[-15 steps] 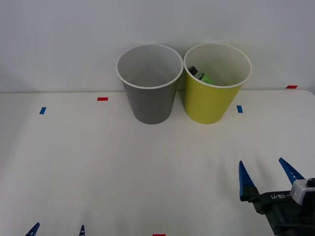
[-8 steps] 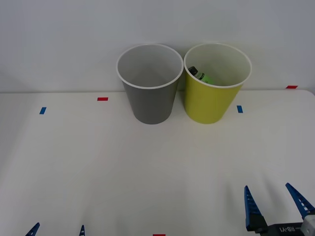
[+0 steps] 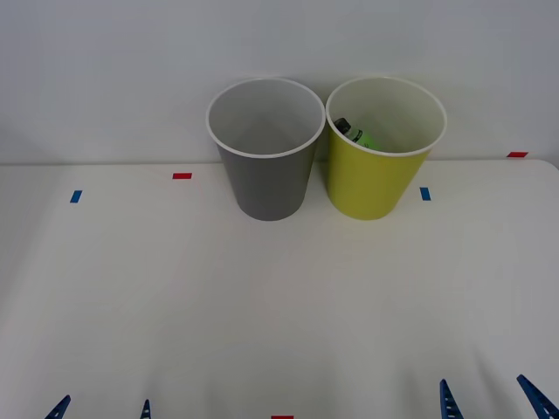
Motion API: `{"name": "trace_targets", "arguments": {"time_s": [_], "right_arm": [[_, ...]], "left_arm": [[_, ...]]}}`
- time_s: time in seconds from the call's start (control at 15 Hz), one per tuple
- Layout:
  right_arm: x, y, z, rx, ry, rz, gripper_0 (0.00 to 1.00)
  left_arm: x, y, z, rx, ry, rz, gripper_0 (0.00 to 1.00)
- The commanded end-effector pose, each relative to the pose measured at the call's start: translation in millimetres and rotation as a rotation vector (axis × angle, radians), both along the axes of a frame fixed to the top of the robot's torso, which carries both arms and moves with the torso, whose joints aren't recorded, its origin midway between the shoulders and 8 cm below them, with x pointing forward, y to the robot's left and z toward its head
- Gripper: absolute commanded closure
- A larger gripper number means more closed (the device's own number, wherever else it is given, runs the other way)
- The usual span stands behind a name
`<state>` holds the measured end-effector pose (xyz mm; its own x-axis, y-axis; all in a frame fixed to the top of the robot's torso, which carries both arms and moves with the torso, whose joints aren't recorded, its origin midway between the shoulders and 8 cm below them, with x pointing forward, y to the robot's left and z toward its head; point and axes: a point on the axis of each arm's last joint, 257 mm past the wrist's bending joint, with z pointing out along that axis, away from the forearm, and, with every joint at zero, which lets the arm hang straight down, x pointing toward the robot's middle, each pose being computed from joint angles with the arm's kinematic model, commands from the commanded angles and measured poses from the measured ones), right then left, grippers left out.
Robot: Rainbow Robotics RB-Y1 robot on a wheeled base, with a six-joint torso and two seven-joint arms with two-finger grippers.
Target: Put cans in the gray bin and PET bottles in the light green bin.
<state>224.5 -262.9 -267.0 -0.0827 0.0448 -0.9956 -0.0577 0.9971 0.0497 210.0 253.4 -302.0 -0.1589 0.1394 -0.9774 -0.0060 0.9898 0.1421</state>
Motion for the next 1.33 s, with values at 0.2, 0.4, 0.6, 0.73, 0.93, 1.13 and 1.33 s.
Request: {"name": "trace_targets", "arguments": {"time_s": [0.2,0.4,0.6,0.73,0.93,1.13,1.33], "right_arm": [[-5,-2,-10,0.027,0.031,-0.03,0.0],[-6,-4,-14,0.036,0.037,-0.044,0.0],[-6,-4,-14,0.036,0.037,-0.044,0.0],[-6,-4,-14,0.036,0.037,-0.044,0.0],[-6,-4,-14,0.036,0.037,-0.044,0.0],[-6,-4,-14,0.036,0.037,-0.044,0.0],[-6,-4,-14,0.036,0.037,-0.044,0.0]], "left_arm": [[0,0,0,0.0,0.0,0.0,0.0],[0,0,0,0.0,0.0,0.0,0.0],[0,0,0,0.0,0.0,0.0,0.0],[0,0,0,0.0,0.0,0.0,0.0],[0,0,0,0.0,0.0,0.0,0.0],[0,0,0,0.0,0.0,0.0,0.0],[0,0,0,0.0,0.0,0.0,0.0]]}}
